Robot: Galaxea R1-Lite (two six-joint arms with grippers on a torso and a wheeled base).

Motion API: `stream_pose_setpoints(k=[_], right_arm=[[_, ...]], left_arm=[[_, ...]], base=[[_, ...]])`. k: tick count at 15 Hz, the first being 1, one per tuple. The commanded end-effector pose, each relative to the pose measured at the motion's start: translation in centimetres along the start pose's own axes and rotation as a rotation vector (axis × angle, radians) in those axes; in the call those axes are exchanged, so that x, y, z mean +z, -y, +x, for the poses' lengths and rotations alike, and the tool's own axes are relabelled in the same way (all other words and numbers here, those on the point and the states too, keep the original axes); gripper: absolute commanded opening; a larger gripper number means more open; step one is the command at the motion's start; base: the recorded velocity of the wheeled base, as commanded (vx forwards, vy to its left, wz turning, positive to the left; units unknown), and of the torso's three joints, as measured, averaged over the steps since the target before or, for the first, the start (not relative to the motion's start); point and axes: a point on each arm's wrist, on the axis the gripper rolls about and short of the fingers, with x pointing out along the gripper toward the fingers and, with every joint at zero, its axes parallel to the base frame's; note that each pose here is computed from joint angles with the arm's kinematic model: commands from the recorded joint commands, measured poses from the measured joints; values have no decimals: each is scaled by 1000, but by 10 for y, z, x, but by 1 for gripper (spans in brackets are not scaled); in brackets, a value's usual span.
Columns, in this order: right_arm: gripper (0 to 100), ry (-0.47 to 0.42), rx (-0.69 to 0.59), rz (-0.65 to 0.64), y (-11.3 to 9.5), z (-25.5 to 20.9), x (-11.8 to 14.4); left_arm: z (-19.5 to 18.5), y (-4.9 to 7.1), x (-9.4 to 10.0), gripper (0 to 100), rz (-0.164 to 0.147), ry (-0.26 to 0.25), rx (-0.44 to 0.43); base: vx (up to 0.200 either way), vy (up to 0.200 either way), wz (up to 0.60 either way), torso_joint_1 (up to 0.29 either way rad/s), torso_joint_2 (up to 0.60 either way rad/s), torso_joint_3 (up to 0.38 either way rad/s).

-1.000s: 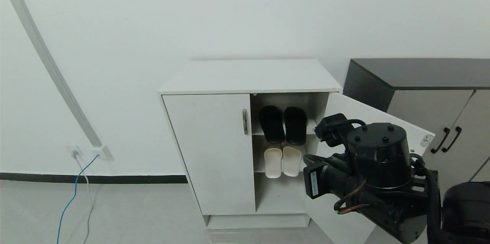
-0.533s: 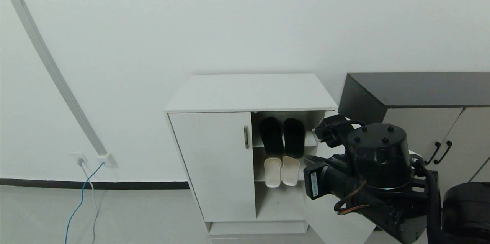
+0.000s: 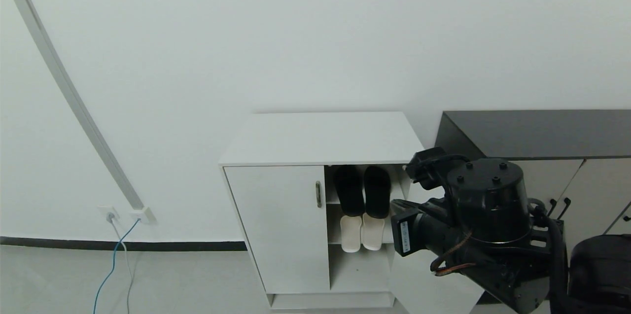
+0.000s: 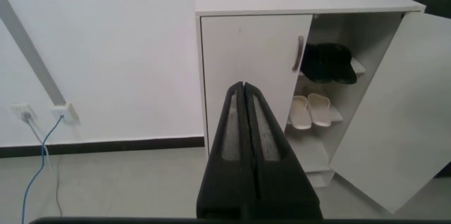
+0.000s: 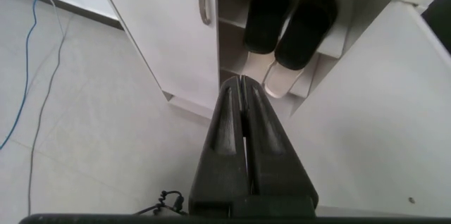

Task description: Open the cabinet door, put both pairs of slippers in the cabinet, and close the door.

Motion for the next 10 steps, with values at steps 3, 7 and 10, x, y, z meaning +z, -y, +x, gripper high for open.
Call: stream_pose_setpoints(k=[3,7,10], right_arm=[[0,-5,-1,-13,0,0,-2],[0,-9,0,-15,0,1,-3],[0,-9,0,-15,0,1,-3]], left_arm=[[0,0,0,0,0,0,0],[0,0,0,0,0,0,0],[0,0,0,0,0,0,0]], base=[[0,0,0,183,-386,-204],[0,0,0,75,-173,-91],[0,0,-200,2,-2,1]])
